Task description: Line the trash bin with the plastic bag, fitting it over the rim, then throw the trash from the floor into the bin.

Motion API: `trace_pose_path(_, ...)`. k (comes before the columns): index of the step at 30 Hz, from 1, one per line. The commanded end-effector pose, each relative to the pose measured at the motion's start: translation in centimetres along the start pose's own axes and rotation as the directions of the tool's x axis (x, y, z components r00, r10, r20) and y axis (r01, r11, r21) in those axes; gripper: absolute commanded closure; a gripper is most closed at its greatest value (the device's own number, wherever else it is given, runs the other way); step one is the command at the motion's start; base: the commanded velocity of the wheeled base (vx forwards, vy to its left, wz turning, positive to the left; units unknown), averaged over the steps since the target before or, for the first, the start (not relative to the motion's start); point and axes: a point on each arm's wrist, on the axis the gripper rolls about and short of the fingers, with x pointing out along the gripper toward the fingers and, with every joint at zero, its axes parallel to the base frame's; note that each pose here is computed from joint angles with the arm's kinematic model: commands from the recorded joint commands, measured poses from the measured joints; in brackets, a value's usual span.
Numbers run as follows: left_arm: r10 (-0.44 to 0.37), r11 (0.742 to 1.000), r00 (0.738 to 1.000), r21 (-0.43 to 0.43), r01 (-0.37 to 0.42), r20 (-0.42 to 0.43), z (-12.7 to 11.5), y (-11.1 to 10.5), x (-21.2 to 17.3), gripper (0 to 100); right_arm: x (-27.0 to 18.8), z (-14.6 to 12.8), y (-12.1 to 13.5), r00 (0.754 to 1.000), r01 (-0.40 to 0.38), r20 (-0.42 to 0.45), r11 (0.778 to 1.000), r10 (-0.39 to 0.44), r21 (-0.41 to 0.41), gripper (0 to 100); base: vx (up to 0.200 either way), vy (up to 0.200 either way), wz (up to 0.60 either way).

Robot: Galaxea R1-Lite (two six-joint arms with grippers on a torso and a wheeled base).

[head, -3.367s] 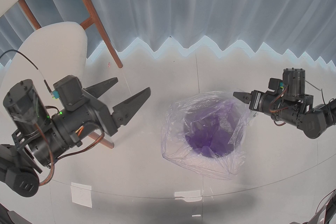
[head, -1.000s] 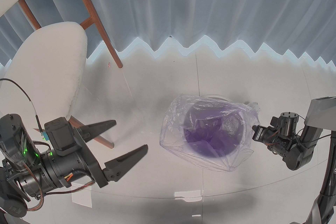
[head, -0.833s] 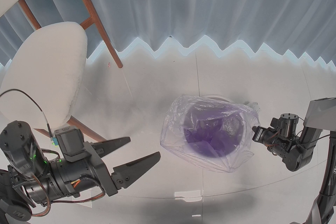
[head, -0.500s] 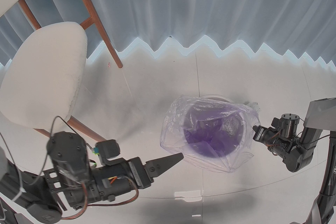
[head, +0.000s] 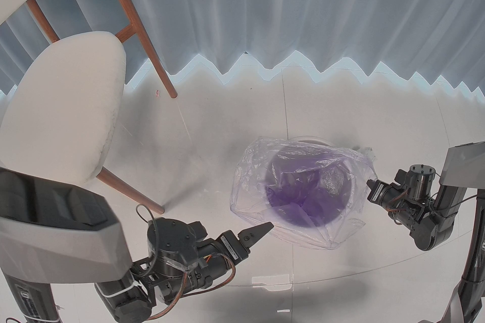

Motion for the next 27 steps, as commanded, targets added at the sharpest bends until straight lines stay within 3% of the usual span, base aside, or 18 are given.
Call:
trace_pose_path(1,0.1,0.995,0.995,-0.017,-0.1,0.001,-0.9,3.9,2.3,0,-0.2,-0.1,-0.2,1.0,0.004,-0.001,1.0,-0.004,0.006,100,0.0,0.0,0.0)
trace_pose_path(6,0.091,0.996,0.995,-0.025,-0.09,0.042,0.0,5.0,4.0,0,-0.2,0.0,-0.2,1.0,0.004,0.002,1.0,-0.004,0.01,100,0.0,0.0,0.0)
trace_pose_path(20,0.047,0.999,0.991,-0.031,-0.044,0.125,1.8,5.4,6.9,0,-0.2,0.1,-0.1,1.0,0.0,0.009,1.0,0.0,0.009,100,0.0,0.0,0.0)
trace_pose_path(21,0.046,0.999,0.991,-0.032,-0.042,0.125,1.8,5.3,6.9,100,-0.2,0.1,-0.1,1.0,0.0,0.009,1.0,0.0,0.009,100,0.0,0.0,0.0)
trace_pose_path(27,0.016,1.0,0.99,-0.027,-0.013,0.142,2.2,4.9,7.4,100,0.0,0.2,-0.1,1.0,-0.001,0.012,1.0,0.001,0.009,100,0.0,0.0,0.0)
